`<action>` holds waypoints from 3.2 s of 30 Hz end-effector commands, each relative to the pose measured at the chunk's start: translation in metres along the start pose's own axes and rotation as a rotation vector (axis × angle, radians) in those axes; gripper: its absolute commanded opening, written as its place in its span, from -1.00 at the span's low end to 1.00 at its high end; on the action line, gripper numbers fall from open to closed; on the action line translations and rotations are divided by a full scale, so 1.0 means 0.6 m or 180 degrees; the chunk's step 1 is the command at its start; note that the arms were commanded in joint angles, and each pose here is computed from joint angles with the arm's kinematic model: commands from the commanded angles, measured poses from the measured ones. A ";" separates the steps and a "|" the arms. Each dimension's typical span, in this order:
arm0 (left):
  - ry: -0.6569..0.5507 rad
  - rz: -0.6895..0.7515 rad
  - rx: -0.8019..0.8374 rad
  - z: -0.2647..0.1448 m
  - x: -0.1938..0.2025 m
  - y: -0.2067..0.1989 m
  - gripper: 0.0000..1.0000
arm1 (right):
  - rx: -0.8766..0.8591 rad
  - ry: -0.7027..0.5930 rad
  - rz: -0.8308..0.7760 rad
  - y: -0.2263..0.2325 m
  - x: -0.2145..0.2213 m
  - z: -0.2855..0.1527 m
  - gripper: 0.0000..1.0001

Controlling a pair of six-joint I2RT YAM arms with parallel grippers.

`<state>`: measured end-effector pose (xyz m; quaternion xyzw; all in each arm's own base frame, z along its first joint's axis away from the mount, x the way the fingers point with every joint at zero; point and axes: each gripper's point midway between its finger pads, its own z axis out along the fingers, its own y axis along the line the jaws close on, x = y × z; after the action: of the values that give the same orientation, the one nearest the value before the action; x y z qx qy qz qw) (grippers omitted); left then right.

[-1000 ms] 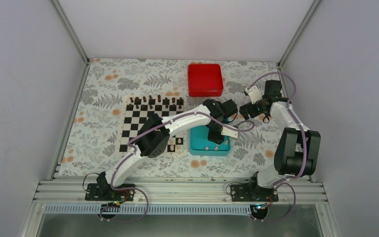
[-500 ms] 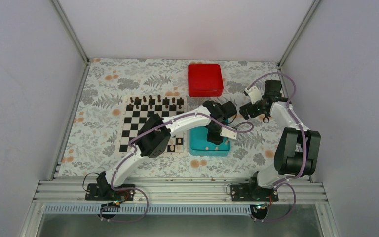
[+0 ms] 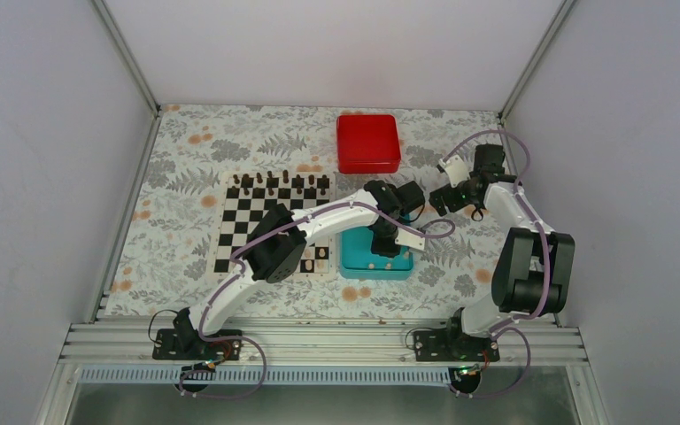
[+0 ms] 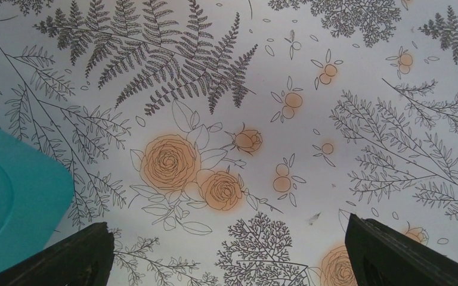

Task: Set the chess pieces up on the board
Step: Pick up the chess piece from the storage box, then place the chess piece on the chessboard.

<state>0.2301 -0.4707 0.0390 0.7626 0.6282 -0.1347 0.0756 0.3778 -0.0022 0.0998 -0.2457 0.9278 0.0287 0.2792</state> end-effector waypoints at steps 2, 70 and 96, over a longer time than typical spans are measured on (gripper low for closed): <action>0.0019 0.0070 0.0095 0.017 -0.001 -0.014 -0.81 | -0.0079 0.0026 0.0015 0.004 0.009 0.009 0.99; -0.0115 -0.2474 -0.0883 -0.232 0.563 -0.052 -0.85 | -0.0152 0.0201 0.0049 0.007 0.021 0.025 0.97; 0.0089 -0.2541 -0.0584 -0.188 0.573 -0.109 -0.85 | -0.0166 0.0225 0.0034 0.011 0.027 0.027 0.97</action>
<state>0.2415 -0.1009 0.0475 0.4539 0.8843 -0.0811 0.0732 0.3703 -0.0016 0.0764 -0.2445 0.9390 0.0433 0.2378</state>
